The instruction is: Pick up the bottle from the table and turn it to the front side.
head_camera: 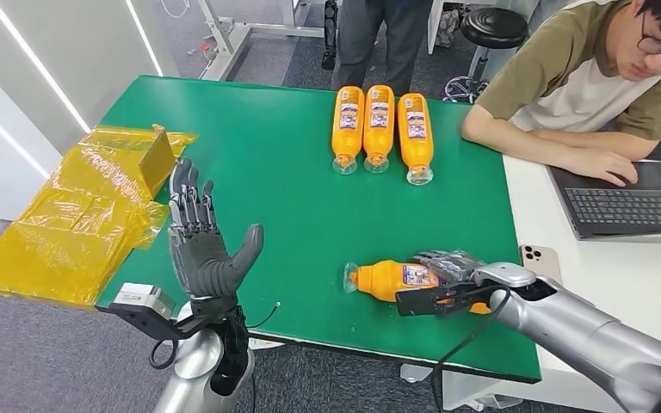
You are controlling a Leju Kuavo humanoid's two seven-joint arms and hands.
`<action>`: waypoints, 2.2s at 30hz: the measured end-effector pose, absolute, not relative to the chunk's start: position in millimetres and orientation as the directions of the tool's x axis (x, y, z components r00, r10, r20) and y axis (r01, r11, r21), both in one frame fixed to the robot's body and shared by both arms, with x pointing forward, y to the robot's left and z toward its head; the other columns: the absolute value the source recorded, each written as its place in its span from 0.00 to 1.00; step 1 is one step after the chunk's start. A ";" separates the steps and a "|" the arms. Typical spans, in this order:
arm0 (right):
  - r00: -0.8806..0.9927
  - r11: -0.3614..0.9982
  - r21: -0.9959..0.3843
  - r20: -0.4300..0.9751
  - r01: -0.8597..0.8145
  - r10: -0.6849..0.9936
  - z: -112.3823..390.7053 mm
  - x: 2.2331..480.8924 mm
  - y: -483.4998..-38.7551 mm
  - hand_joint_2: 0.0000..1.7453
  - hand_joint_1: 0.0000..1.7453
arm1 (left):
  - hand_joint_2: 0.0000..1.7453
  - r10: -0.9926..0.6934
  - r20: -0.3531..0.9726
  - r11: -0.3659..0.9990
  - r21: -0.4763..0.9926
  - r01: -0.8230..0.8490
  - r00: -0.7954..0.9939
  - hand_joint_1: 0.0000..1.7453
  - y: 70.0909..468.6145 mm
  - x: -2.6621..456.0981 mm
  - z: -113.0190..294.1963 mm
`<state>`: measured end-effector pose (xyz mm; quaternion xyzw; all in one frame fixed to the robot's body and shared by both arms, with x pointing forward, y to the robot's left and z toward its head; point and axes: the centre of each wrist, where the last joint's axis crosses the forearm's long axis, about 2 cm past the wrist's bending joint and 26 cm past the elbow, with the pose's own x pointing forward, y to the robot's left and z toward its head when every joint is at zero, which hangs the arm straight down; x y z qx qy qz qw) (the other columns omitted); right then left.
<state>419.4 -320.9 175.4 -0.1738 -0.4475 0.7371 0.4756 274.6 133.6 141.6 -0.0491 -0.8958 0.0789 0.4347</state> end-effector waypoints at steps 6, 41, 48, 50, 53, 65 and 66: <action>-0.499 -0.137 -0.858 0.151 -0.494 0.853 170.5 415.7 -321.7 1.00 1.00 | 1.00 0.155 0.771 0.983 -0.181 0.021 -0.618 0.00 133.5 274.6 141.6; -0.618 0.751 -0.643 0.532 0.149 0.578 127.2 344.0 -222.2 1.00 1.00 | 1.00 0.138 0.774 0.983 -0.183 -0.010 -0.618 0.00 133.5 274.5 141.7; -0.641 0.841 -0.515 0.591 0.167 0.489 120.3 334.0 -213.2 1.00 1.00 | 1.00 0.207 0.769 0.974 -0.223 0.049 -0.605 0.00 132.1 274.4 141.7; -0.636 0.857 -0.492 0.614 0.154 0.467 115.5 327.9 -206.6 1.00 1.00 | 1.00 0.267 0.759 0.962 -0.250 0.113 -0.594 0.00 130.5 274.1 141.8; -0.630 0.863 -0.490 0.632 0.126 0.451 107.4 317.0 -197.6 1.00 1.00 | 1.00 0.410 0.726 0.912 -0.307 0.273 -0.553 0.00 124.6 273.1 142.6; -0.704 0.753 -0.658 0.536 -0.001 0.467 96.7 277.1 -174.0 1.00 1.00 | 1.00 0.629 0.741 0.673 -0.365 0.643 -0.237 0.00 92.8 264.5 112.7; -0.703 0.748 -0.663 0.538 -0.011 0.466 95.9 274.7 -173.4 1.00 1.00 | 1.00 0.627 0.744 0.672 -0.367 0.643 -0.231 0.00 92.6 264.5 110.7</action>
